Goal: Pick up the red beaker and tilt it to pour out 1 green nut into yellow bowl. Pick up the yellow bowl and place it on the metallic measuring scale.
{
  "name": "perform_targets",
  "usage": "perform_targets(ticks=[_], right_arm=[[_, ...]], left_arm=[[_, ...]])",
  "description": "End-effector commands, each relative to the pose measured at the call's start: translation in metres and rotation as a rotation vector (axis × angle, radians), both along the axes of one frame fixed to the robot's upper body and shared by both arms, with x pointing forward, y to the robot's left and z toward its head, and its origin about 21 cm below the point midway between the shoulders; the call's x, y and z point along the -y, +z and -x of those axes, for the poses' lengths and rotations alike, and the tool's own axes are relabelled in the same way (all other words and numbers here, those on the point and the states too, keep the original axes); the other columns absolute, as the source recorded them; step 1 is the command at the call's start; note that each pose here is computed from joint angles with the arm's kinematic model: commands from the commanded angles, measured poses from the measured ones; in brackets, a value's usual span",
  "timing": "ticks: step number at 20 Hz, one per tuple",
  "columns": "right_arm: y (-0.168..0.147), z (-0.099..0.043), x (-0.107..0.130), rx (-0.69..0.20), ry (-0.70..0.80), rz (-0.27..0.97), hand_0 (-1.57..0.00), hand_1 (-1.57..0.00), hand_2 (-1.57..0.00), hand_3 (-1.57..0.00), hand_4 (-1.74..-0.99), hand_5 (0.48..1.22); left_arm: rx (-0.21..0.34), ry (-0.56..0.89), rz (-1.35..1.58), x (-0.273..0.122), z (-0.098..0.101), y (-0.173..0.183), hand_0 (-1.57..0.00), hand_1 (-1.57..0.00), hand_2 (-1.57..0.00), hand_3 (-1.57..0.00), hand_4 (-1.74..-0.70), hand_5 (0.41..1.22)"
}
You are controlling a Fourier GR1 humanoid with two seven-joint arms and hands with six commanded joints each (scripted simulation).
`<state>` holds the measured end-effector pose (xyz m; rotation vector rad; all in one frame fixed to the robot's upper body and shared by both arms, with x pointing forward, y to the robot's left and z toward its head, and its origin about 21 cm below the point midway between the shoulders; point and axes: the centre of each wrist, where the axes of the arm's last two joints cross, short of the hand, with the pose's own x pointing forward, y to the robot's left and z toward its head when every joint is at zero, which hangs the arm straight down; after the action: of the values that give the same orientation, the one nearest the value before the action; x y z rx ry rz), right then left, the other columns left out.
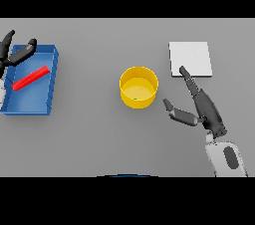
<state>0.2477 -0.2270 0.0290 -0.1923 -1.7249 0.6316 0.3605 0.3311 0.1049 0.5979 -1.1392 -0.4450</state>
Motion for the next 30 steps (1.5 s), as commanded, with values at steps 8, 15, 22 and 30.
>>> perform_targets(ticks=[8,15,22,30], right_arm=[[0.033,-0.042,-0.022,0.124,0.301,0.598,0.00,0.00,0.00,0.00,-1.152,0.632],[0.035,-0.073,-0.049,0.162,0.530,0.857,0.00,0.00,0.00,0.00,-1.153,0.639],[0.033,-0.091,-0.077,0.105,0.683,1.010,0.00,0.00,0.00,0.00,-1.159,0.663],[0.022,-0.103,-0.094,0.025,0.752,1.121,0.00,0.00,0.00,-0.01,-1.186,0.684]], left_arm=[[-0.017,-0.007,0.024,0.008,0.006,0.001,0.00,0.00,0.00,0.00,-0.81,0.688],[-0.013,-0.017,0.028,0.002,0.008,-0.004,0.00,0.00,0.00,0.00,-0.81,0.695],[-0.019,-0.012,0.016,-0.003,0.006,-0.002,0.00,0.00,0.00,0.00,-0.81,0.701],[-0.024,-0.016,0.008,-0.005,0.007,-0.005,0.00,0.00,0.00,0.00,-0.80,0.704]])
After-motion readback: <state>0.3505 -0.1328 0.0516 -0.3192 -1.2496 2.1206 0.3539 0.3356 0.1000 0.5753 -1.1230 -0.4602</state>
